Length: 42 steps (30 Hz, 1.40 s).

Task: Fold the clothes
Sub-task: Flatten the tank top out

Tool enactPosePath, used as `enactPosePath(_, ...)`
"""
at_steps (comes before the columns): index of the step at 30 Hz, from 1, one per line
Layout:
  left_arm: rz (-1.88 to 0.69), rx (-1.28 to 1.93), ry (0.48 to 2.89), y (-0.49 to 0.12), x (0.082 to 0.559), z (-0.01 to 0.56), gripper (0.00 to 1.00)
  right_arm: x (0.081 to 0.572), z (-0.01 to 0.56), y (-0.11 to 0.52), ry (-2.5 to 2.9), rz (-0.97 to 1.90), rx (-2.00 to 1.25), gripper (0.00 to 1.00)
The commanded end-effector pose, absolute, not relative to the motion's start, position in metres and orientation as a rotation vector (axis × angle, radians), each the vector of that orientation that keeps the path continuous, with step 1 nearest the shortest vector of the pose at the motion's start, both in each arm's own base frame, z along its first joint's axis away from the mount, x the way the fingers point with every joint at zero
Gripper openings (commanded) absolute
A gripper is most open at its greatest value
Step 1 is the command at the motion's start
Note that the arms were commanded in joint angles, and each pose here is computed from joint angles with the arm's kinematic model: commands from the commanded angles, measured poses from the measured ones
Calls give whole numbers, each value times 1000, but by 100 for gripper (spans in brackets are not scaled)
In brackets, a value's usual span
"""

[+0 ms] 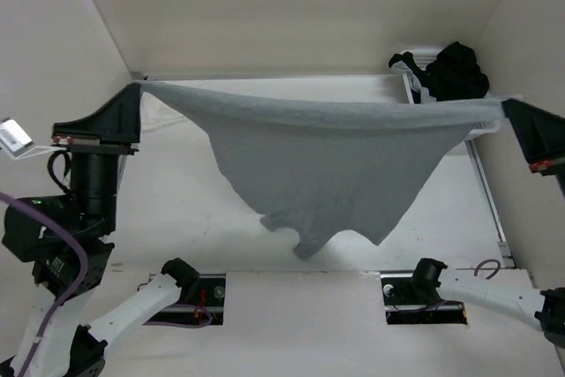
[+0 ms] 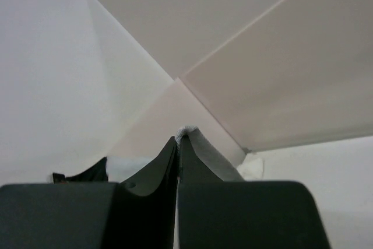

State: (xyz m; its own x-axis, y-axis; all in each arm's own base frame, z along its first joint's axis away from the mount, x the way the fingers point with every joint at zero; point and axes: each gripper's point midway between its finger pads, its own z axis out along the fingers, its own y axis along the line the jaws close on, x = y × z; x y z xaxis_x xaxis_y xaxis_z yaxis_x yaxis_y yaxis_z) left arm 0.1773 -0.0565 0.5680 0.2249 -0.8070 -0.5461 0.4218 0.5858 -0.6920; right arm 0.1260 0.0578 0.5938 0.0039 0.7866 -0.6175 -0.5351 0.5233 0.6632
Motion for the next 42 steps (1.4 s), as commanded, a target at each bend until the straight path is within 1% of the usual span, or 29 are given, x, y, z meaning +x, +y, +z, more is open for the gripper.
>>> enactPosePath(1, -807, -438, 971, -52, 188, 597, 1, 153, 592, 71, 1249, 884, 239, 0)
enactPosePath(4, -725, -433, 1047, -71, 229, 581, 1, 176, 586, 110, 1302, 821, 179, 0)
enactPosePath(7, -635, -454, 1176, -88, 285, 533, 1, 217, 563, 141, 1367, 708, 146, 0)
enactPosePath(9, -620, -498, 1262, -93, 328, 493, 1, 260, 542, 155, 1434, 663, 139, 0)
enactPosePath(12, -628, -576, 1389, -83, 397, 442, 1, 341, 506, 163, 1561, 676, 162, 0)
enactPosePath(15, -626, -625, 1422, -66, 444, 434, 1, 407, 489, 161, 1624, 668, 182, 0)
enactPosePath(18, -655, -610, 1382, -60, 470, 466, 1, 440, 499, 163, 1613, 684, 174, 0)
enactPosePath(21, -673, -580, 1327, -58, 482, 508, 1, 449, 534, 159, 1532, 705, 174, 0)
enactPosePath(24, -683, -543, 1257, -52, 482, 551, 1, 444, 576, 158, 1437, 741, 167, 0)
enactPosePath(29, -683, -504, 1146, -33, 460, 603, 1, 417, 638, 154, 1290, 805, 161, 0)
enactPosePath(32, -682, -478, 1101, -25, 443, 623, 1, 402, 648, 151, 1273, 814, 161, 0)
enactPosePath(34, -676, -470, 1106, -23, 435, 622, 2, 399, 633, 149, 1326, 792, 169, 0)
enactPosePath(36, -667, -479, 1130, -24, 432, 608, 2, 399, 606, 144, 1391, 753, 190, 0)
enactPosePath(39, -650, -507, 1189, -27, 428, 568, 2, 386, 555, 143, 1462, 710, 202, 0)
enactPosePath(42, -630, -547, 1248, -33, 408, 511, 2, 359, 482, 142, 1557, 679, 212, 0)
